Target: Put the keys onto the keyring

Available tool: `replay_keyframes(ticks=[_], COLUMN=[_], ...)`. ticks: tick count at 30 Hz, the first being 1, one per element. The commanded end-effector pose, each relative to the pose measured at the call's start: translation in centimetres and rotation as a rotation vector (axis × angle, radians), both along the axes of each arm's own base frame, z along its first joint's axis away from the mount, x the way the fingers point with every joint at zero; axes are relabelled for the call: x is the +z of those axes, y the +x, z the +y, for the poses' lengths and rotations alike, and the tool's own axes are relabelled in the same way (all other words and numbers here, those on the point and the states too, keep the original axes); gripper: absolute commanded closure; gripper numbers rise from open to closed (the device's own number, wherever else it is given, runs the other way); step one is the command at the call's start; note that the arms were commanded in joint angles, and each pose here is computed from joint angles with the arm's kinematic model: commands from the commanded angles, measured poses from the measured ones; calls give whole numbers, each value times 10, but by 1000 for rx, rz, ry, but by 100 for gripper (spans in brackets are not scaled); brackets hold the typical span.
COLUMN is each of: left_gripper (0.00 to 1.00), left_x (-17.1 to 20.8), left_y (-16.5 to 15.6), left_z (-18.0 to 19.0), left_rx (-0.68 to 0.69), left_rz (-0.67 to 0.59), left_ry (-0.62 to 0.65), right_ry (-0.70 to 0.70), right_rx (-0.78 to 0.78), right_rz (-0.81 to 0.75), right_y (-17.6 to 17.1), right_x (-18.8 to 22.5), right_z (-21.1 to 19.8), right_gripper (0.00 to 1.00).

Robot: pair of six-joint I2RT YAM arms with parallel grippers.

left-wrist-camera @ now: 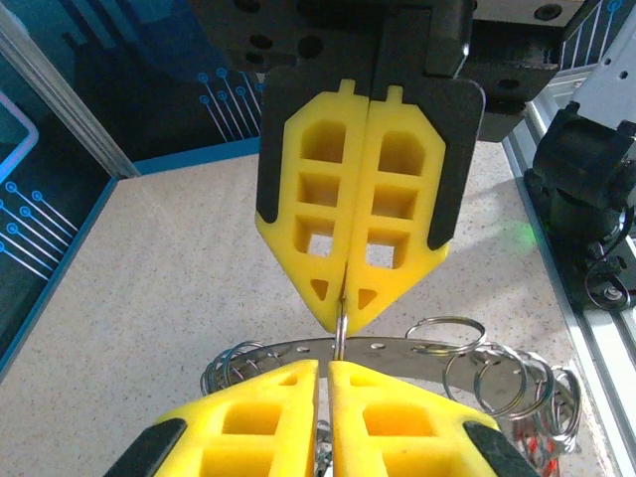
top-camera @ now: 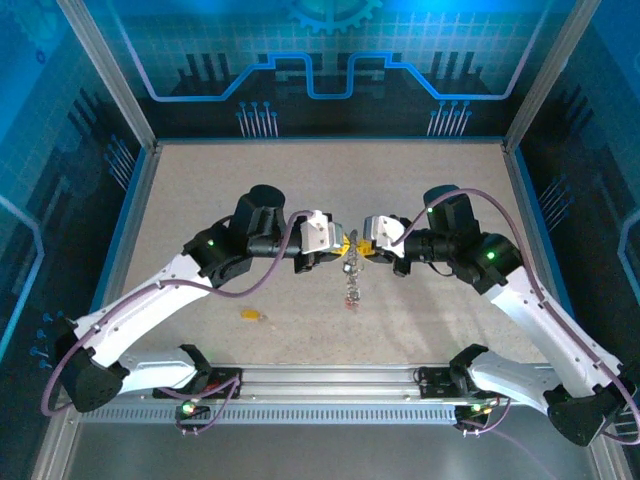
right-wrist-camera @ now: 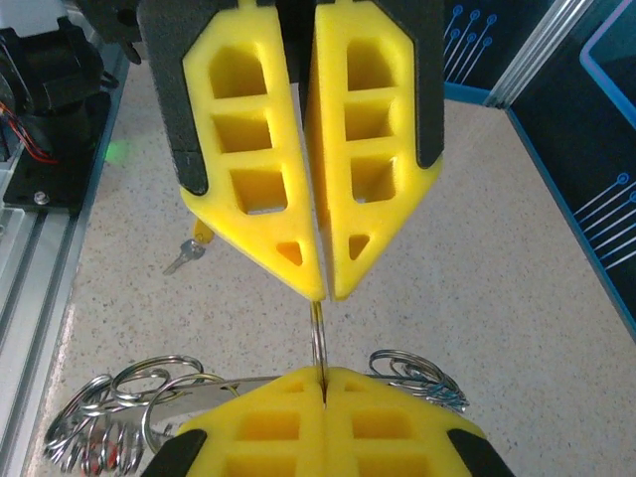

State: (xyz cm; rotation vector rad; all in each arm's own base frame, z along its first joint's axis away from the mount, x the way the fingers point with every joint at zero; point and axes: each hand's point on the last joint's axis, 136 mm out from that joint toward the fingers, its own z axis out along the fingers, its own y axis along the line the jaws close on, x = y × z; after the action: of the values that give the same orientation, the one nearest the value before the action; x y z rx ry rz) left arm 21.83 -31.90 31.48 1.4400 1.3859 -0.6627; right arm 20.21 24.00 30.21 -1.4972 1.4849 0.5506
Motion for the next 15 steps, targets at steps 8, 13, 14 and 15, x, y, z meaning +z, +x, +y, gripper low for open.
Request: replay_keyframes(ticks=[8,13,14,15], left_gripper=[69,69,68,70], left_x=[3,2,1,0], left_y=[-7,-13,-11,-10], left_z=[-2,-2,-2,-2], left_rx=[-26,-53,-48,-40], left_rz=[-13,-10,-8,-7], left_ry=[11,7,10,13], right_ry=[31,29,30,34], right_rx=[15,16,22,34], right_rz=[-28,-23,-20,-22], right_y=[1,2,1,0], right_x=[19,17,17,18], right_z=[8,10,10,11], right_gripper=[100,100,100,100])
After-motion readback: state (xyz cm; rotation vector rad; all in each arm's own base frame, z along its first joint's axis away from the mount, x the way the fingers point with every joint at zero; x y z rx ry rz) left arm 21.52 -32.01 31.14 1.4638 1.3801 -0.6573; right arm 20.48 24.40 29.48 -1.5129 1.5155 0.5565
